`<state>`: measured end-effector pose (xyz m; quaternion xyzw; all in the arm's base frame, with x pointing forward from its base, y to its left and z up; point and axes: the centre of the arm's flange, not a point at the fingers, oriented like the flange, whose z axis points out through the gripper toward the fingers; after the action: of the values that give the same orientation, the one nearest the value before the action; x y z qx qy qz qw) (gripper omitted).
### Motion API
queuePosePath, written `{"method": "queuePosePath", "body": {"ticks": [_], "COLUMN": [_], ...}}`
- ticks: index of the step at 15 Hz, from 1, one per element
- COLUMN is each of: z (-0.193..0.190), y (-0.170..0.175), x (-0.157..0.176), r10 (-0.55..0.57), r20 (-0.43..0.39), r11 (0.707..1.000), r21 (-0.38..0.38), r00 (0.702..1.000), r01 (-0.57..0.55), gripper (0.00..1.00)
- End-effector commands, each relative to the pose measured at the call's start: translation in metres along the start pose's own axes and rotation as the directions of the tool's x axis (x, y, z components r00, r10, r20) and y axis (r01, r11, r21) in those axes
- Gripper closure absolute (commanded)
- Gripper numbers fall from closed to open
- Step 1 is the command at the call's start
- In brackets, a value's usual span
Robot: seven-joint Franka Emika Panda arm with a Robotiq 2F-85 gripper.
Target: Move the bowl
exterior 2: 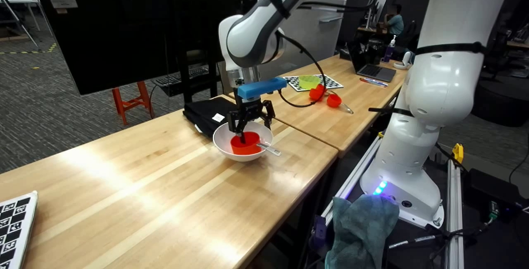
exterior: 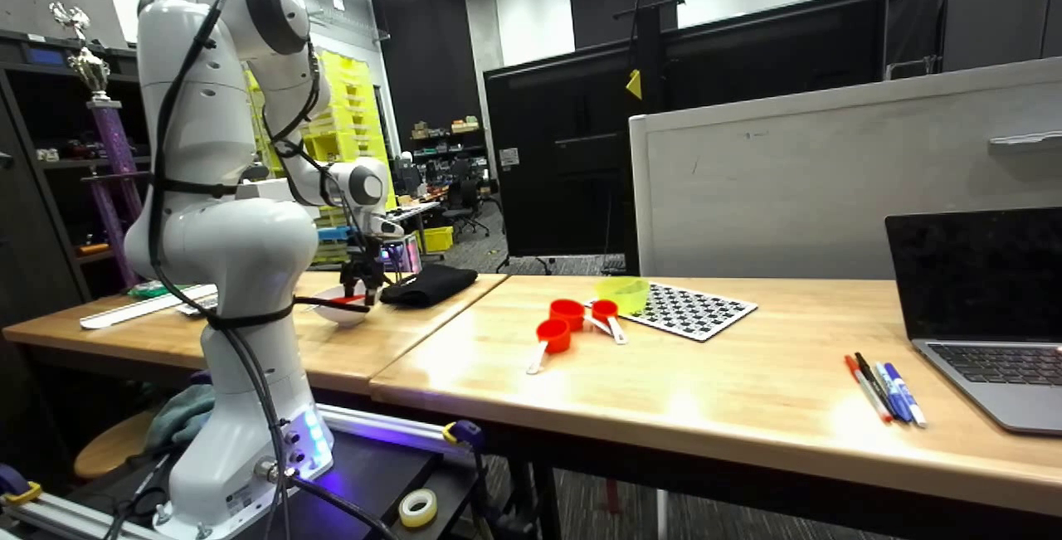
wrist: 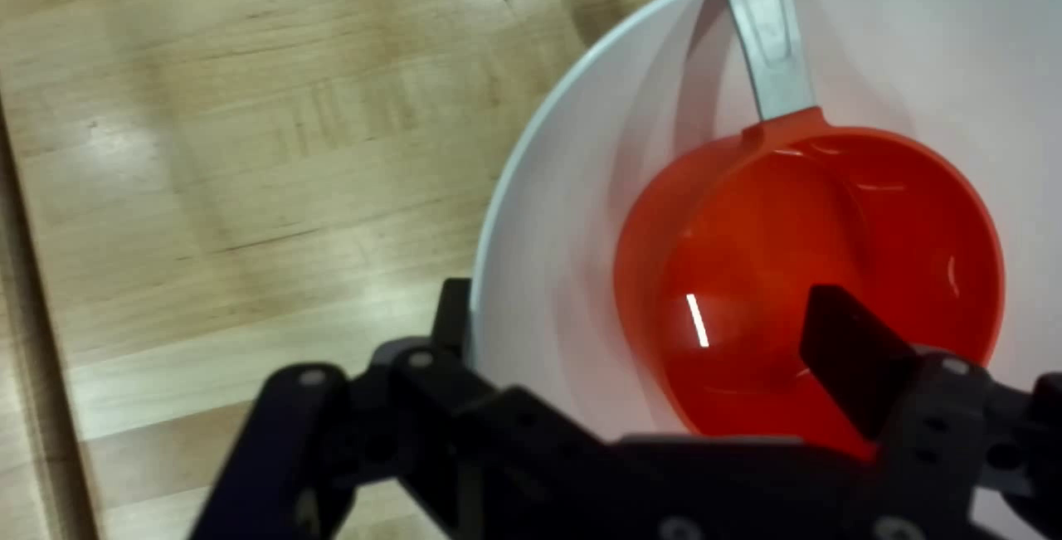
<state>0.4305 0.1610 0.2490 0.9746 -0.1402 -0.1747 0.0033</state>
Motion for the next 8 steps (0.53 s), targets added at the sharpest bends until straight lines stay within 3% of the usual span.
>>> {"method": "queuePosePath", "body": {"ticks": [1, 4, 8], "z": [-0.001, -0.005, -0.013], "y": [-0.012, -0.015, -0.017], "x": [0.004, 0.006, 0.008], "r10": [-0.002, -0.014, -0.019], "r20": [0.001, -0.015, -0.042], "r11": [1.0, 1.0, 1.0], "r21": [-0.002, 0.006, 0.016], "r00": [1.0, 1.0, 0.999], "r01": [0.002, 0.014, 0.019], "gripper": [0.27, 0.38, 0.71]}}
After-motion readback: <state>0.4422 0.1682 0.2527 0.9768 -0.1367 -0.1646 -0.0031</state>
